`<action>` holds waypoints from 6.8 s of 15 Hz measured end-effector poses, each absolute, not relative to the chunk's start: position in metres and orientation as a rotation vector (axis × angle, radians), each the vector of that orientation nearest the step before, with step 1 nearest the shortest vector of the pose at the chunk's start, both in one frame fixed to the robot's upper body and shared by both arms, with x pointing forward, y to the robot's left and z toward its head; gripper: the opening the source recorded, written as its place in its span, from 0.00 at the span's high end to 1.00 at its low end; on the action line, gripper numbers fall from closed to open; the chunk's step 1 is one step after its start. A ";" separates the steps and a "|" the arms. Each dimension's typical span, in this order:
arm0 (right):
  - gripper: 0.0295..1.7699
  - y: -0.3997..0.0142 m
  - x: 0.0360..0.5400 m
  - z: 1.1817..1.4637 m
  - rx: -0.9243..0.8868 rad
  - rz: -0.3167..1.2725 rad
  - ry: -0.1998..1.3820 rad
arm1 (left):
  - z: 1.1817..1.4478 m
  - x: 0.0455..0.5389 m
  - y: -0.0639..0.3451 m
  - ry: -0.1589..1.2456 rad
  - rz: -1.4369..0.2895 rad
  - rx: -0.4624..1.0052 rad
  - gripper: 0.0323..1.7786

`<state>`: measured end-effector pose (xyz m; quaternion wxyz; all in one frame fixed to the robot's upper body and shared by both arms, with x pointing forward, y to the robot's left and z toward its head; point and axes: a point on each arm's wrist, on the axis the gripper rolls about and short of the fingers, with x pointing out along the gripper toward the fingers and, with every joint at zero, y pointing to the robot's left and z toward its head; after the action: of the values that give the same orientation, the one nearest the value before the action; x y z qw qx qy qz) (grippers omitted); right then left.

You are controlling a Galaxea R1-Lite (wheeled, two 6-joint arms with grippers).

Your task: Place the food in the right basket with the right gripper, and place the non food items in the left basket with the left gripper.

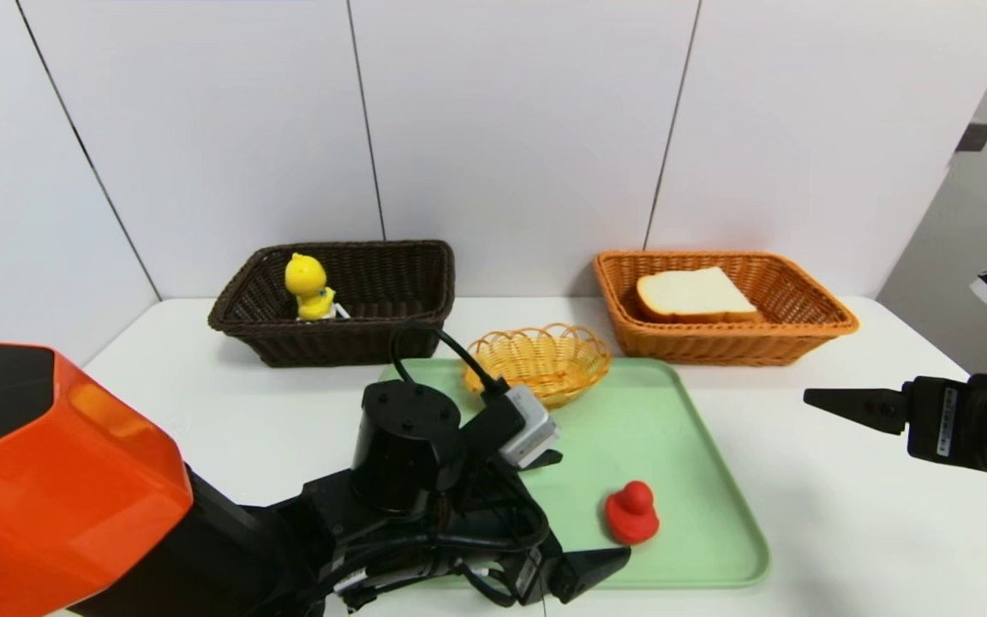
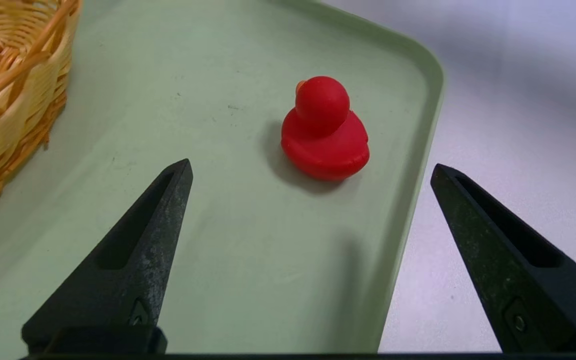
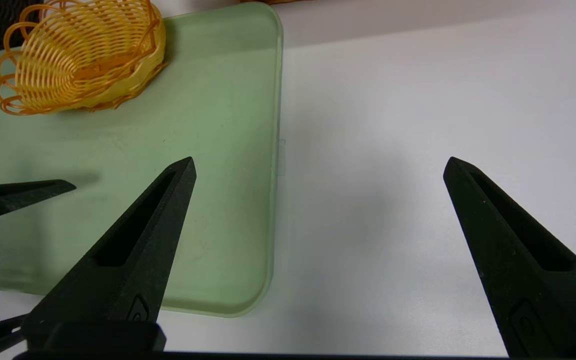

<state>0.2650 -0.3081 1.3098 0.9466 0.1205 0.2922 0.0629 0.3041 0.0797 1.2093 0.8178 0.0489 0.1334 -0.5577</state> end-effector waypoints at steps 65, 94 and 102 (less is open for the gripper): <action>0.03 -0.308 0.288 1.320 0.246 0.129 0.580 | 1.355 0.467 0.199 0.247 -0.378 -0.081 0.62; 0.03 -0.327 0.295 1.357 -0.184 0.404 0.385 | 1.417 0.368 0.257 0.175 -0.174 0.085 0.10; 0.03 -0.337 0.253 1.382 -0.186 0.275 0.367 | 1.430 0.208 0.333 0.110 0.129 0.067 0.06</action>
<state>0.2531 -0.3366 1.3818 0.9695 -0.0920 0.1818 0.1361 0.2082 0.3334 1.4304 0.9958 0.0337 0.0551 0.0643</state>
